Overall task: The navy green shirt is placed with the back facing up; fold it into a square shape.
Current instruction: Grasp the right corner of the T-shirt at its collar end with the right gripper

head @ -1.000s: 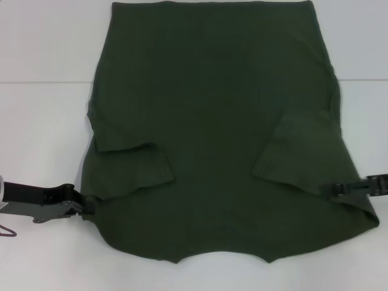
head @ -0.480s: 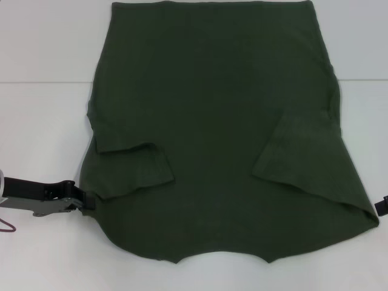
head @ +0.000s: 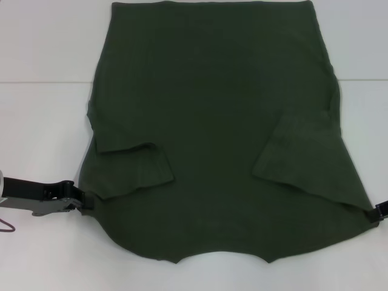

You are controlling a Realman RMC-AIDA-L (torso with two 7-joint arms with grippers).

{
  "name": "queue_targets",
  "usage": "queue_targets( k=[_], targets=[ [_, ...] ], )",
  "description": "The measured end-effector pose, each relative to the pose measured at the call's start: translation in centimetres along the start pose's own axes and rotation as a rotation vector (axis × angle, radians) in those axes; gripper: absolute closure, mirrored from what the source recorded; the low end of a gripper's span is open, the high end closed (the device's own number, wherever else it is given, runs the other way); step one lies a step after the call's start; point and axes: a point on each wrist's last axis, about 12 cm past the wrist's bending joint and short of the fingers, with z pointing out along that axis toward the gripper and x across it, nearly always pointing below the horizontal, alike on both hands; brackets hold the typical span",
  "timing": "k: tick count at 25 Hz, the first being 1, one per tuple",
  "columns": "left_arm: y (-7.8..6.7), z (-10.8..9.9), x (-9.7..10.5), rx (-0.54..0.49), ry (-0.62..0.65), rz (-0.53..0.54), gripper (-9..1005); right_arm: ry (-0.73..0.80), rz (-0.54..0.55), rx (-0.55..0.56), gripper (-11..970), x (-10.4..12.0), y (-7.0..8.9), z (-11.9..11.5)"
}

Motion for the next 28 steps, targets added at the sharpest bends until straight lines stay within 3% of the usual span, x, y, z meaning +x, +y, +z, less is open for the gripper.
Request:
queue_targets(
  k=[5,28],
  targets=[
    [0.0,0.0,0.1,0.0,0.0,-0.001,962,0.002,-0.017,0.01,165,-0.2,0.4,1.2],
    [-0.1,0.1,0.1,0.004,0.002,0.004,962,0.006,-0.041,0.028,191,-0.8,1.0,2.3]
  ],
)
